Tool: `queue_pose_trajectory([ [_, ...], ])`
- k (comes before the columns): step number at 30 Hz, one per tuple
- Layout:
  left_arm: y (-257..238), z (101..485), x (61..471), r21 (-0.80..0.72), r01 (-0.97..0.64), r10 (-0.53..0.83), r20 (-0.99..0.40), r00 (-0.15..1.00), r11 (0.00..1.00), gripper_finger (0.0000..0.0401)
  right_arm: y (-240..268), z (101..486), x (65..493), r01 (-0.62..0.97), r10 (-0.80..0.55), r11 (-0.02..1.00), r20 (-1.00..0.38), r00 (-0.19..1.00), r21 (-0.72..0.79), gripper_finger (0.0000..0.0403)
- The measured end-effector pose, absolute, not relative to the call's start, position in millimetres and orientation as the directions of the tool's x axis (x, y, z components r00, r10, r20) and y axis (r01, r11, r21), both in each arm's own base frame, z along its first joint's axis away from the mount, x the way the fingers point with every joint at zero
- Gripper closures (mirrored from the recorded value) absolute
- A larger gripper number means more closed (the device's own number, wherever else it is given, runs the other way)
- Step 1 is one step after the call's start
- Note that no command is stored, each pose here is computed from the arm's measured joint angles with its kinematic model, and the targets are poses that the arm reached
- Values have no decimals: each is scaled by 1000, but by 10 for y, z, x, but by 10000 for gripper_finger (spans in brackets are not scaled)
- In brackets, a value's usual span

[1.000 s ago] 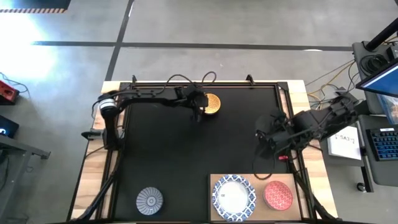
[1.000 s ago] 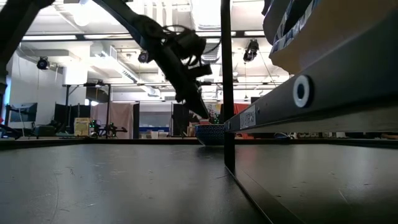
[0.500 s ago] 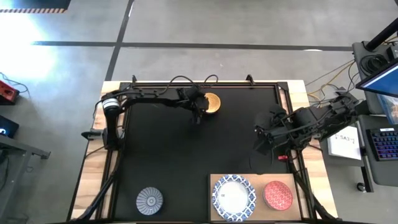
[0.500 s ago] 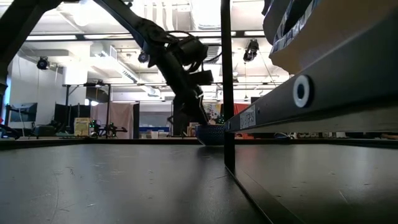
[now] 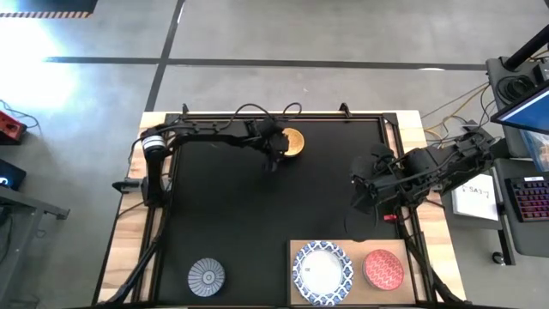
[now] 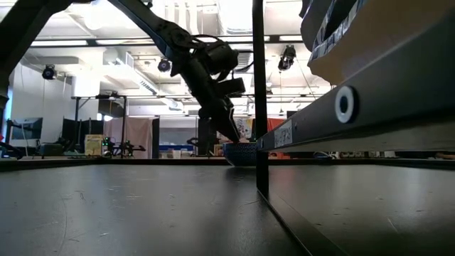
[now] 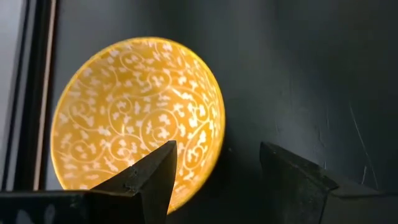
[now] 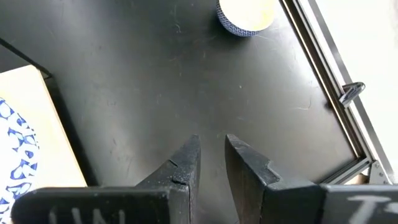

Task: Place and stack bowls onto a shelf
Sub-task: Stack the yellow bowl on top of the red bowl on the shelf

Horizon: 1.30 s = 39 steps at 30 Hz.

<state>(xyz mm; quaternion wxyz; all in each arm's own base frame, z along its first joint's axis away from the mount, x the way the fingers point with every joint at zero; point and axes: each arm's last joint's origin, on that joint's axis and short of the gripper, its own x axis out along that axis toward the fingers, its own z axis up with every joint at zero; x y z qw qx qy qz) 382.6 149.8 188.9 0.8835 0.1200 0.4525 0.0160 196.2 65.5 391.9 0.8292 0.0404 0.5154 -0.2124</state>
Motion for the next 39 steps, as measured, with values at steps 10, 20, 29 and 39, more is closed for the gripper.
queue_pose_trajectory([
  [10,1492,1705,3810,204,93,121,-828,548,975,188,655,3920,1963,395,-311,906,-871,381,-151,339],
  [20,1572,1616,3961,238,63,171,-835,523,969,247,658,3922,1966,405,-309,903,-869,385,-142,339],
  [29,1574,1631,3945,202,76,137,-854,502,976,389,658,3922,1966,396,-310,906,-869,385,-148,339],
  [39,1540,1844,4009,46,108,-23,-825,565,993,394,666,3907,1985,452,-306,885,-874,378,-114,339],
])
